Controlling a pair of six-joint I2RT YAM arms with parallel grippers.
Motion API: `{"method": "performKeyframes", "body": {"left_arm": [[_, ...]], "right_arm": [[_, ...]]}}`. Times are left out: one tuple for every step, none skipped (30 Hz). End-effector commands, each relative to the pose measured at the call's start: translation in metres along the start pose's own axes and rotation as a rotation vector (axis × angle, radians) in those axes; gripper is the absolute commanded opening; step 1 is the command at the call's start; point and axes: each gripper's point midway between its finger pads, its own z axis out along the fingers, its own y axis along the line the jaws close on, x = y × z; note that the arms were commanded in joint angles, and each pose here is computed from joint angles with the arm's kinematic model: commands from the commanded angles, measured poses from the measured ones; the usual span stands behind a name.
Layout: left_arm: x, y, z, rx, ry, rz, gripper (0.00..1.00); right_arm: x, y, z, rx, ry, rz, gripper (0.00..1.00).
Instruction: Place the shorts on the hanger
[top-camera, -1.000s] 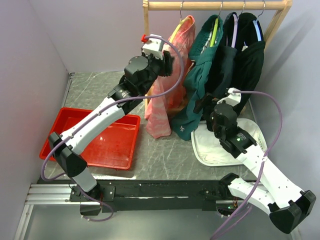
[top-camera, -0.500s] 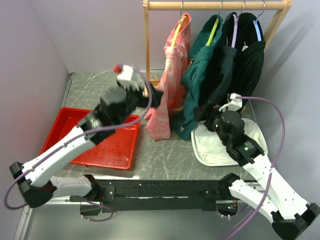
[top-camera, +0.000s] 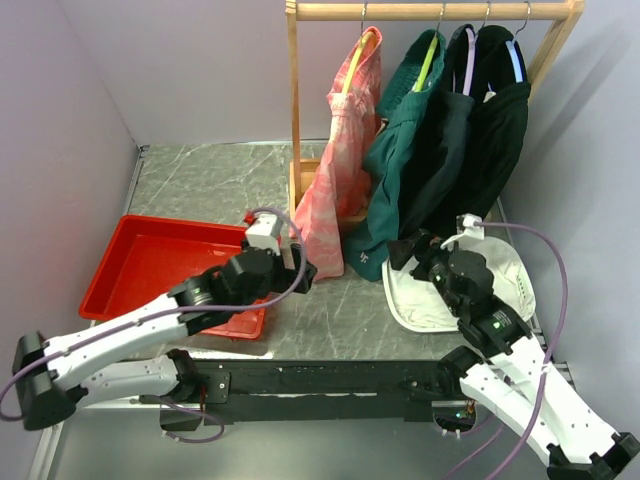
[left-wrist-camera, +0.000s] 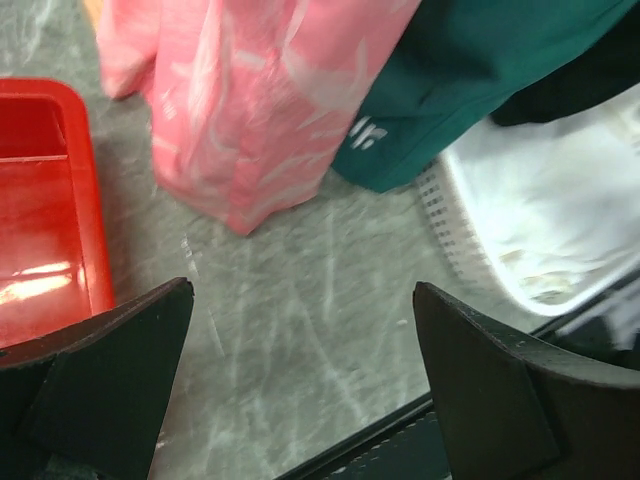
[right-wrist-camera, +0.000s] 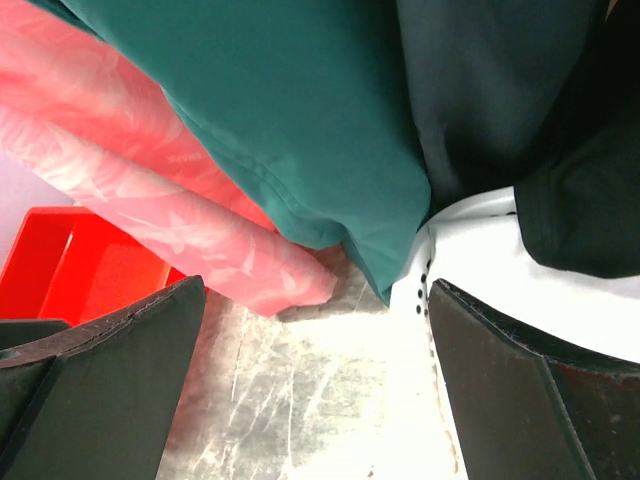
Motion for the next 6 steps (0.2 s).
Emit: {"method": "performKeyframes", "body": {"left_arm": [[-0.034, -0.02, -0.018, 0.113, -0.136, -0.125, 0.96], [-0.036, -0.018, -0.02, 0.108, -0.147, -0.137, 0.96], [-0.038, -0.016, -0.02, 0.097, -0.159, -0.146, 0.96], [-0.043, -0.015, -0.023, 0.088, -0.173, -0.166, 0.96], [-0.048, -0.009, -0.023, 0.051, -0.198, -0.192, 0.96], [-0.052, -0.004, -0.025, 0.024, -0.21, -0.208, 0.96]], "right_arm": [[-0.007, 0.004, -0.004, -0.032, -0.042, 0.018, 1.0], [-0.005, 0.003, -0.004, -0.035, -0.038, 0.018, 1.0], [-0.006, 0.003, -0.004, -0.035, -0.044, 0.018, 1.0], [-0.006, 0.003, -0.004, -0.035, -0.044, 0.016, 1.0], [-0.006, 0.003, -0.004, -0.036, -0.045, 0.017, 1.0], [-0.007, 0.003, -0.004, -0.035, -0.047, 0.017, 1.0]]}}
